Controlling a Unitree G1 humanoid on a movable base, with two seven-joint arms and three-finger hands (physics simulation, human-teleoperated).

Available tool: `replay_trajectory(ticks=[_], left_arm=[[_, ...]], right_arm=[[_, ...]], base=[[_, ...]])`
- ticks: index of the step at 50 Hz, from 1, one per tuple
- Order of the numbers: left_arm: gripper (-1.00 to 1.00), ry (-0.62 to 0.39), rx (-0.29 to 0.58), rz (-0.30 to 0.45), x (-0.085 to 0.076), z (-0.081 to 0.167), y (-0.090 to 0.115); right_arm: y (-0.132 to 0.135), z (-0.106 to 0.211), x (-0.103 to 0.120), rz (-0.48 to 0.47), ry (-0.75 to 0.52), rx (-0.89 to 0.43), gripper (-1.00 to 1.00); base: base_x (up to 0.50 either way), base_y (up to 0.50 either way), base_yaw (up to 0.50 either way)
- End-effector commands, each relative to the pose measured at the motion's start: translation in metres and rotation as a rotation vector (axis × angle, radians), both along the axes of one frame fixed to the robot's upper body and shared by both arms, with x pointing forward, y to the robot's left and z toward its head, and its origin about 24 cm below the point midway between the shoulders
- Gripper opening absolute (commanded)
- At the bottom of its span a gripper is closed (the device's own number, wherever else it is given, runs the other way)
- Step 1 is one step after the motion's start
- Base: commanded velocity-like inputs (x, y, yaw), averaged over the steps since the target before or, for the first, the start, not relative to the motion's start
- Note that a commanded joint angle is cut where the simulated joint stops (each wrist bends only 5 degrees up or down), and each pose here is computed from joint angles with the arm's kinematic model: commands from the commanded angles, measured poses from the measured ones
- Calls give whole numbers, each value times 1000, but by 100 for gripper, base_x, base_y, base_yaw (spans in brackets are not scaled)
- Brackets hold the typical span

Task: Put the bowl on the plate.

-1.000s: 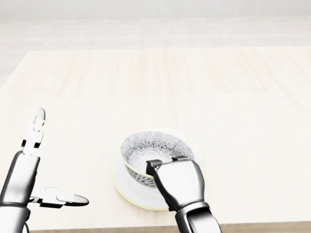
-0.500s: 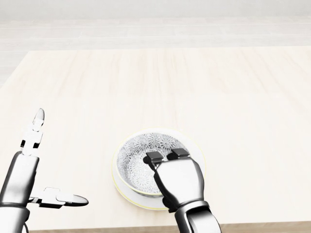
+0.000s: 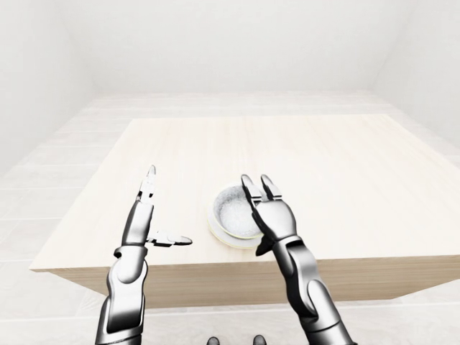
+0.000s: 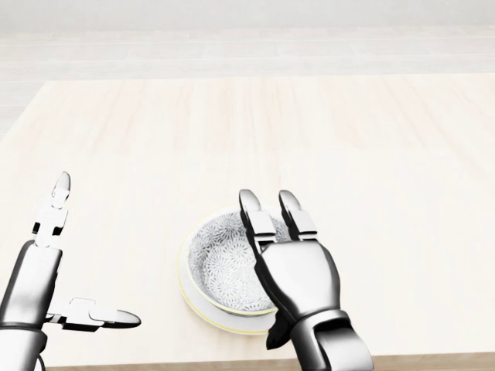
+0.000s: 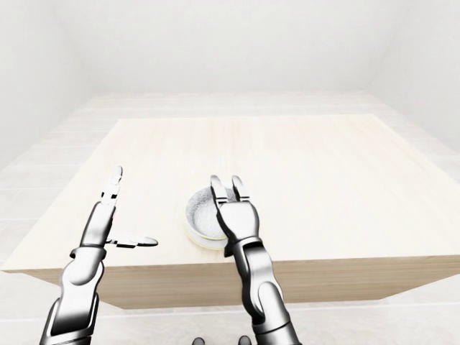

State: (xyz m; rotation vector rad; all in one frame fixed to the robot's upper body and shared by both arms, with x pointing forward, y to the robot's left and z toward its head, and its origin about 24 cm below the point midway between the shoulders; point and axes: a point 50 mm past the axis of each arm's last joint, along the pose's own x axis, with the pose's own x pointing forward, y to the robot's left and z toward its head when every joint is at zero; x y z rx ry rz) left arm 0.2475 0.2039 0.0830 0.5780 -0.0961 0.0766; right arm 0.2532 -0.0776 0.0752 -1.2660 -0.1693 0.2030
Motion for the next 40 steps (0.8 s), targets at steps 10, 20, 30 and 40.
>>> replay_trajectory(ticks=[10, 20, 30, 40], left_arm=[[100, 0, -3, 2, -1, 0, 1], [100, -4, -14, 8, 1, 3, 3], [100, -19, -39, 4, -1, 10, 2], [100, -29, -48, 4, -4, 12, 1]], right_arm=[[-11, 73, -13, 141, -4, 213, 100], [-22, 151, -43, 271, -273, 269, 100], [-40, 201, -82, 310, -616, 268, 100], [-47, 208, -87, 383, -651, 248, 100]], base=[[0, 0, 0], [0, 0, 0], [0, 0, 0], [0, 0, 0]])
